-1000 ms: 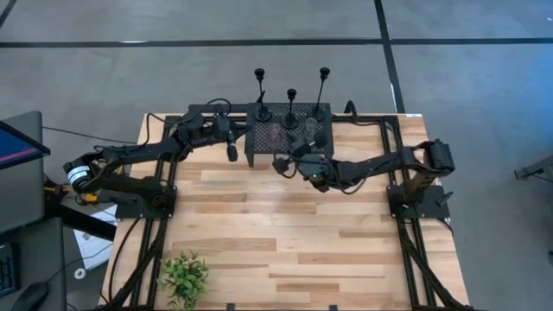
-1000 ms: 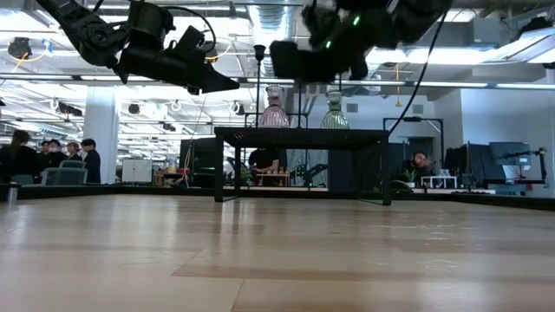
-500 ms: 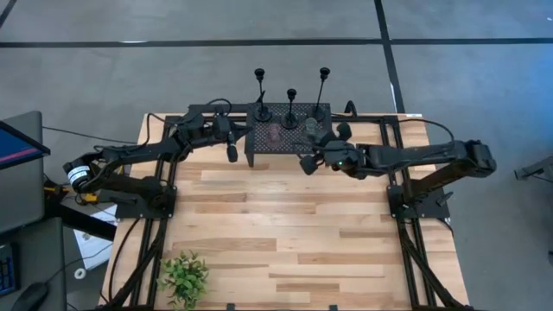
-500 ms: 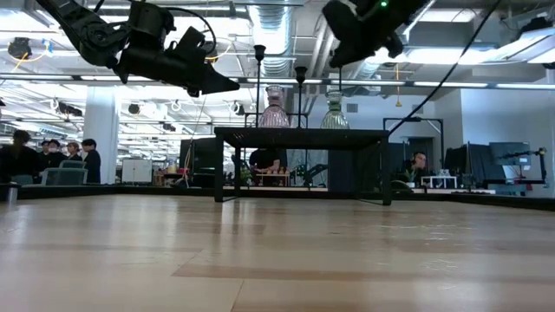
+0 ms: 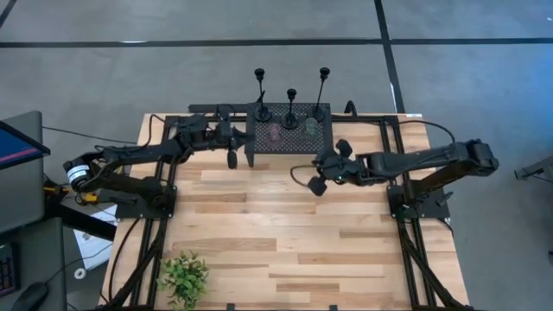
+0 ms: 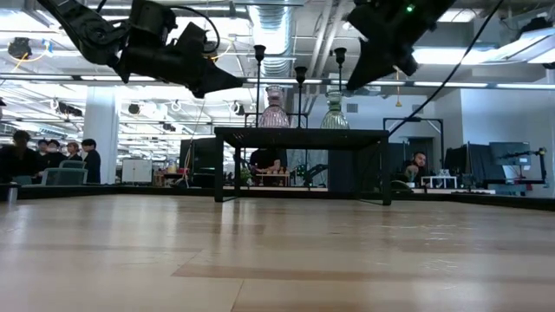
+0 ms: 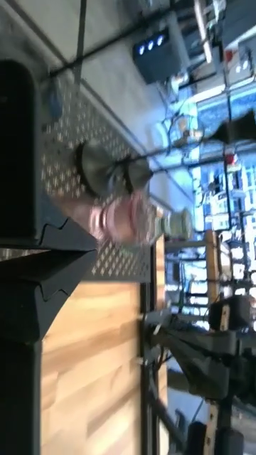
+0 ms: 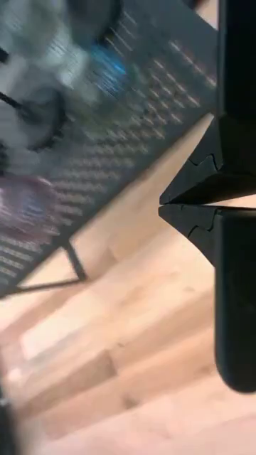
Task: Pick & Place candle stick holders
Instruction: Adjust the green candle holder on the shelf
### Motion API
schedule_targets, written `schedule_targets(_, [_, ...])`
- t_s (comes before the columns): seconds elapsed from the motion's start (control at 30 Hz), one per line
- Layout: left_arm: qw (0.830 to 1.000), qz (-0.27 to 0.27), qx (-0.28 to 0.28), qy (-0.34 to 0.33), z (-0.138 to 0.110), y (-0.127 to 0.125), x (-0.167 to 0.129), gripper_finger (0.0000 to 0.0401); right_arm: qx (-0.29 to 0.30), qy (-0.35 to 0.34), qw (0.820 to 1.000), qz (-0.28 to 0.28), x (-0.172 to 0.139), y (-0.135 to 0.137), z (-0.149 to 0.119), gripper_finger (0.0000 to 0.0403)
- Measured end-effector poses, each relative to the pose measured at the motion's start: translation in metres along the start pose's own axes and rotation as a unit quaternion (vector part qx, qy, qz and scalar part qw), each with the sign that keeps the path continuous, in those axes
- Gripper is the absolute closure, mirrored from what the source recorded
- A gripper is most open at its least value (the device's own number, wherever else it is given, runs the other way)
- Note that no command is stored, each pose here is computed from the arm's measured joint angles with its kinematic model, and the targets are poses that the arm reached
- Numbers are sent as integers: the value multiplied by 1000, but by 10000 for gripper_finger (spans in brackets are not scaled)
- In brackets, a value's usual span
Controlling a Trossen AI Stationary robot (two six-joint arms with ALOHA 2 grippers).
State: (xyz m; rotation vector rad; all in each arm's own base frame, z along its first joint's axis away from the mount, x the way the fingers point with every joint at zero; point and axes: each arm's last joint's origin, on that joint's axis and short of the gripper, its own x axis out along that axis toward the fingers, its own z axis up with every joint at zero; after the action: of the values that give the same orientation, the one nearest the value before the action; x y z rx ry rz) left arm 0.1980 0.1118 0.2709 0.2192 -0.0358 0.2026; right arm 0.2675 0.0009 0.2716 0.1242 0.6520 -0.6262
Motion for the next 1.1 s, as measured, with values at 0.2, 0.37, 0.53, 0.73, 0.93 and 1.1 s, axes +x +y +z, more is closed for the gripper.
schedule_targets(0.2, [1000, -26, -7, 11, -1, -10, 3, 396, 27, 8, 999, 20, 4, 14, -33, 403])
schedule_targets(0.37, [999, -32, -6, 10, -1, -13, 4, 396, 53, -51, 997, 22, 14, 19, -56, 403])
schedule_targets(0.53, [999, -30, -7, 11, -1, -13, 4, 396, 67, -106, 992, 16, 25, 13, -71, 403])
schedule_targets(0.73, [999, -30, -7, 11, -1, -13, 4, 396, 88, -176, 980, -1, 39, -7, -73, 403])
schedule_targets(0.93, [999, -30, -7, 10, -1, -13, 4, 396, 120, -211, 970, -19, 48, -26, -67, 403])
schedule_targets(1.1, [999, -31, -7, 10, -1, -13, 4, 396, 114, -213, 970, -2, 50, -30, -63, 403])
